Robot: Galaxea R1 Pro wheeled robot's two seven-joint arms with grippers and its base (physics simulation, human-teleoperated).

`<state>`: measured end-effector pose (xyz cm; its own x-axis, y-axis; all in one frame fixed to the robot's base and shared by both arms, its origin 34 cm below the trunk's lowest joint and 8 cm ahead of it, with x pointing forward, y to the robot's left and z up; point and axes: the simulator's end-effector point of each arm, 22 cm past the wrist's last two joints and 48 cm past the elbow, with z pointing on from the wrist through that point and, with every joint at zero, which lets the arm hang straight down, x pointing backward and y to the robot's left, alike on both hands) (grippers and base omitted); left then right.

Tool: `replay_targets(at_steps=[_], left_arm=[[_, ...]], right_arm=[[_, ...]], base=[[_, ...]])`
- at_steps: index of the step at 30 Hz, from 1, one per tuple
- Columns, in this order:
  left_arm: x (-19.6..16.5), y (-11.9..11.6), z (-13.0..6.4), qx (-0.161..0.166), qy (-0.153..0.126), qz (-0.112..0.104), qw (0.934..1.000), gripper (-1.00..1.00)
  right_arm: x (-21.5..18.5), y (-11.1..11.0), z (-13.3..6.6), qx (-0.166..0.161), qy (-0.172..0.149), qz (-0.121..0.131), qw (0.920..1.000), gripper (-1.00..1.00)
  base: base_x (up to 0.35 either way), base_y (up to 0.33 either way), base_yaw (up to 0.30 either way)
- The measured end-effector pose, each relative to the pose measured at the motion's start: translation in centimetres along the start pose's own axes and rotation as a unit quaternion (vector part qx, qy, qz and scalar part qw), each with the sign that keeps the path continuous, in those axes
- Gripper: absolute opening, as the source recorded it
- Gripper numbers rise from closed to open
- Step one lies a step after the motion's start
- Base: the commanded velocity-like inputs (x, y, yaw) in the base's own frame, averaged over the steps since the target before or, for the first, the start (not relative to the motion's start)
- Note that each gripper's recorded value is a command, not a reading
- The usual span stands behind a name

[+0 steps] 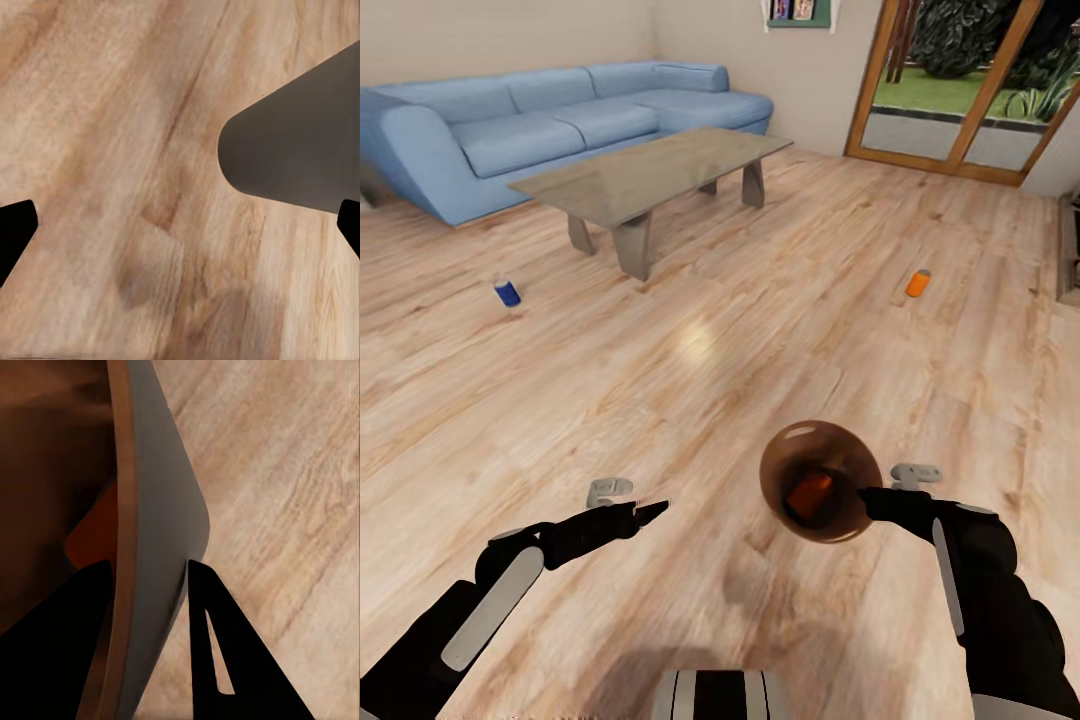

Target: Put the three can of soda from the living room inside the tash can in the kitchen.

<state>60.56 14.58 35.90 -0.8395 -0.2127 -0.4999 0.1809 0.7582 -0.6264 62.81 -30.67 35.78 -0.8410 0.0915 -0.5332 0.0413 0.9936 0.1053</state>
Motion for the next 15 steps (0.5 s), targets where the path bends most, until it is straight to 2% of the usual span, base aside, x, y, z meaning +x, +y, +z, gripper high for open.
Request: replay_targets(at_steps=[9, 15], left_arm=[[-0.04, 0.09, -0.01, -0.002, -0.001, 0.000, 1.0000, 1.00], [-0.25, -0.08, -0.14, -0.001, -0.003, 0.001, 1.0000, 1.00]], right_arm=[[-0.04, -0.03, -0.04, 0.000, -0.001, 0.001, 1.0000, -1.00], [-0.43, -0.01, -0.36, 0.000, -0.005, 0.000, 1.0000, -1.00]], base=[[0.000, 0.000, 0.265], [0.000, 0.000, 0.212]])
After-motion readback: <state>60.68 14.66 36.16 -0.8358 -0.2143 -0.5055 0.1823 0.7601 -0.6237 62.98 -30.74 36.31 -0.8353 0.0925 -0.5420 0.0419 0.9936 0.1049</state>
